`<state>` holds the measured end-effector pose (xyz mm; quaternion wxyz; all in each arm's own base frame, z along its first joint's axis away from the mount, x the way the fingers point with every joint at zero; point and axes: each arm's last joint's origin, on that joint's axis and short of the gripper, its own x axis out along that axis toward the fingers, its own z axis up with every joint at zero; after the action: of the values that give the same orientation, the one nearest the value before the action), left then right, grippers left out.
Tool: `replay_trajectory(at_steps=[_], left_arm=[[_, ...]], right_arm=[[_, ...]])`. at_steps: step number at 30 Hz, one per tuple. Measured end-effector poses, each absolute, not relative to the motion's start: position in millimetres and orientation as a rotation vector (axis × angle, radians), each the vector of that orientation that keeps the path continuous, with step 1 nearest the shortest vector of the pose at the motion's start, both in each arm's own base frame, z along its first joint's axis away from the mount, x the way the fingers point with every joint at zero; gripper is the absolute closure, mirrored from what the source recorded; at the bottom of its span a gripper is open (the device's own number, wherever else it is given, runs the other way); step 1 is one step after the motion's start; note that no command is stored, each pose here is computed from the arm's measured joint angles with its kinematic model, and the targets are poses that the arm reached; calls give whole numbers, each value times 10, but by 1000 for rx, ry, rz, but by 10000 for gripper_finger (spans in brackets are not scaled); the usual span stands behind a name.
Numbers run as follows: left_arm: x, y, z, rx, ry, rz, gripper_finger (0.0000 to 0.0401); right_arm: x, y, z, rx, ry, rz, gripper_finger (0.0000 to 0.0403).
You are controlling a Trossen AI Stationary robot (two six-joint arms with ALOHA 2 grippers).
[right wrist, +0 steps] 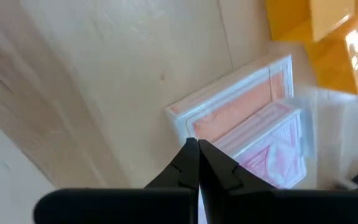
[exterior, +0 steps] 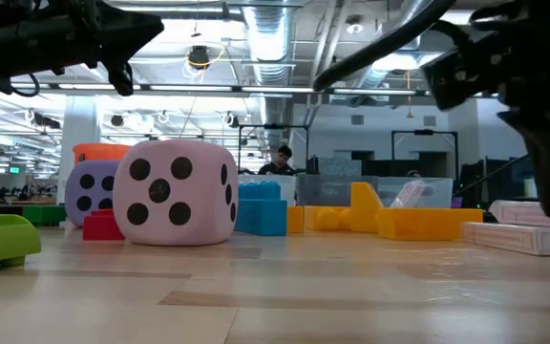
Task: Pick & Place Toys
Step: Adjust the orange deck of cards on the table, then put the pink die into the left transparent bin
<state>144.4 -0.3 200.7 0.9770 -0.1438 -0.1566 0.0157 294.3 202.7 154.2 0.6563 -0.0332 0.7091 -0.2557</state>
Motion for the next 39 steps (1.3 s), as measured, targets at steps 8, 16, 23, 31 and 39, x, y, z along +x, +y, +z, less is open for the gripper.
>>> replay_trajectory(at_steps=[8, 16, 23, 31, 39], left_arm=[[1444, -3, 2007, -290, -316, 32, 372], [1445, -3, 2008, -290, -315, 31, 372], [1456, -3, 1974, -288, -278, 36, 372], [1454, -1, 1979, -256, -283, 49, 378], [1443, 4, 2007, -256, -311, 52, 386]], right_arm=[[3003, 1566, 1411, -150, 1644, -737, 403], [2951, 1304, 1277, -152, 1542, -959, 403], [3128, 1693, 1777, -161, 1007, -801, 403], [2958, 1916, 1980, -201, 659, -582, 403], [2907, 1355, 1441, 46, 411, -355, 403]])
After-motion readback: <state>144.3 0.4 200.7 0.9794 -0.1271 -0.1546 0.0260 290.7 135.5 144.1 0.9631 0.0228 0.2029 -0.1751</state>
